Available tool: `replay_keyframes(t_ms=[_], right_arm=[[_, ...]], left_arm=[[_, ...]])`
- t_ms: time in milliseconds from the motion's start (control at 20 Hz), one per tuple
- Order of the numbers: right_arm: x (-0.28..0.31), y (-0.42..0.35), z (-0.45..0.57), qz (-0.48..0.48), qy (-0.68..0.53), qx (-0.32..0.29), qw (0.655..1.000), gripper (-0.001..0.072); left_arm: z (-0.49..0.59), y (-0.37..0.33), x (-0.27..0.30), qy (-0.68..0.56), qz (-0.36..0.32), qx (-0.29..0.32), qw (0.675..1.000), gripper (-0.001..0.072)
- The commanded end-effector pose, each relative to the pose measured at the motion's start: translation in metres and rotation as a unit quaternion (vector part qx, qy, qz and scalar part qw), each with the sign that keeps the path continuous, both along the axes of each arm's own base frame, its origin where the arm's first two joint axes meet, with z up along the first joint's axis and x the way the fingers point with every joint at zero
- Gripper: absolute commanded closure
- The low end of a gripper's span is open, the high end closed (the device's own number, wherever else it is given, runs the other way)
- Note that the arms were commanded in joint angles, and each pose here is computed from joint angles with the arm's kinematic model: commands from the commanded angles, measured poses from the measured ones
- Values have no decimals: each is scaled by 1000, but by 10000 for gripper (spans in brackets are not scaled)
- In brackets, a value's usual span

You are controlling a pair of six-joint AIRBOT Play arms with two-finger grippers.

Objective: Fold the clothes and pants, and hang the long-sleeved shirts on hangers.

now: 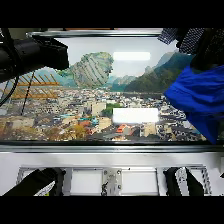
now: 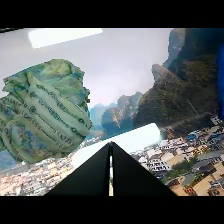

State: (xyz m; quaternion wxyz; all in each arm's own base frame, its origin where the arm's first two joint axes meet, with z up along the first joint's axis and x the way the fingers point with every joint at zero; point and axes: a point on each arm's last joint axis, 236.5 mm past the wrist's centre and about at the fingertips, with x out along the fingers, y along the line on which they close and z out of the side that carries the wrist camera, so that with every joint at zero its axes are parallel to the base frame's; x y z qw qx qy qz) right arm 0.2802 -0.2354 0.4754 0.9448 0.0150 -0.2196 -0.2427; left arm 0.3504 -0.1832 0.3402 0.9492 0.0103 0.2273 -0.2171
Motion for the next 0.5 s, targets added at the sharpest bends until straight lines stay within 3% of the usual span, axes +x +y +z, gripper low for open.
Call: replay_keyframes(t_ms=[0,450], right_arm=[[2,2,0,5,8,-9,1000,701],[11,-18,-7,-25,48,-21,998,707]], left_arm=[[1,0,1,-2,0,0,1000,698],[1,0,1,-2,0,-2,1000,698]])
